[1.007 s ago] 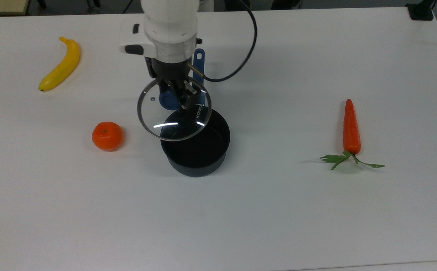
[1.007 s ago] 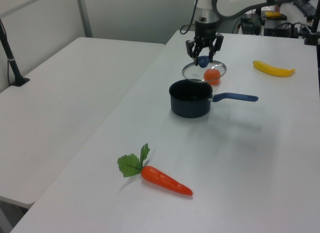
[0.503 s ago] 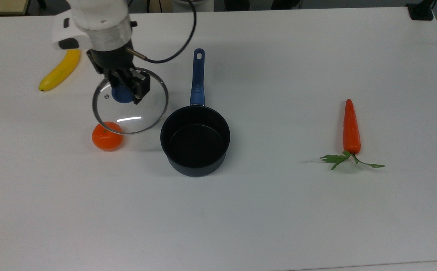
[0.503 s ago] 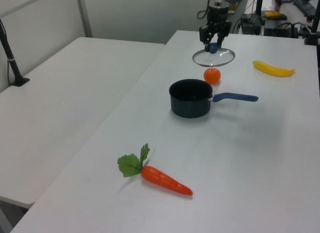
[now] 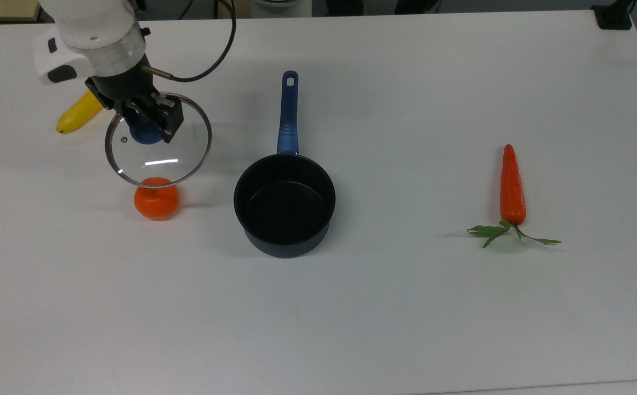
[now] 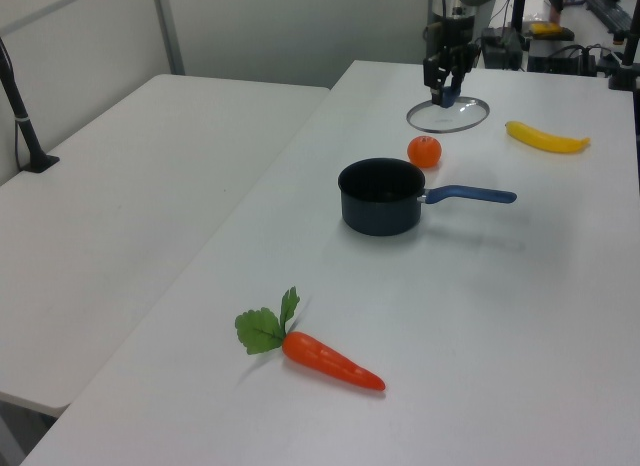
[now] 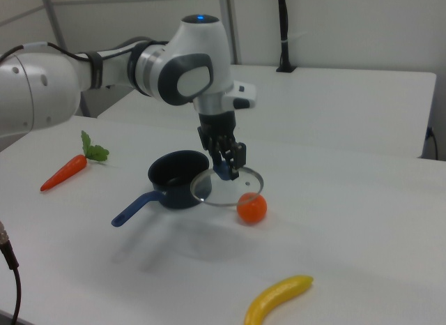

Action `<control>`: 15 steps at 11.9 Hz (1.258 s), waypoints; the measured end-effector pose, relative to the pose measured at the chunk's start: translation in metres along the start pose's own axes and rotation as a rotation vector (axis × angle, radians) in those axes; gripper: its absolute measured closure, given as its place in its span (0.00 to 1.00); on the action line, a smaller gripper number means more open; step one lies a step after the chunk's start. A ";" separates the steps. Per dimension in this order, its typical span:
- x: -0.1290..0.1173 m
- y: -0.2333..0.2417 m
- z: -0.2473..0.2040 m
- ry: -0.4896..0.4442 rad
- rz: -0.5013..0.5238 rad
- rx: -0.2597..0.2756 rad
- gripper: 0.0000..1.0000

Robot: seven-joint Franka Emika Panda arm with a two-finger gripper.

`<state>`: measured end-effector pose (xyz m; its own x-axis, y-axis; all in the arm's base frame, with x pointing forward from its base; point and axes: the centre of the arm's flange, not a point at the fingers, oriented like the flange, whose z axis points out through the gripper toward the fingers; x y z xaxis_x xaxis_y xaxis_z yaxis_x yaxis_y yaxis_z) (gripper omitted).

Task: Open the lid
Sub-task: 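Lower the glass lid onto the table beside the orange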

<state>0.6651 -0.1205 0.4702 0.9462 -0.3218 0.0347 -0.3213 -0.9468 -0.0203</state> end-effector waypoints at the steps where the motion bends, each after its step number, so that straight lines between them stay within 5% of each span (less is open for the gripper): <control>1: -0.003 0.008 0.008 -0.020 -0.011 0.003 0.39; 8: -0.064 0.015 0.043 -0.099 -0.060 0.048 0.39; 15: -0.077 0.008 0.090 -0.029 -0.067 0.042 0.39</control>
<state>0.5933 -0.1024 0.3775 0.9665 -0.2566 0.0083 -0.2557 -0.9649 -0.0606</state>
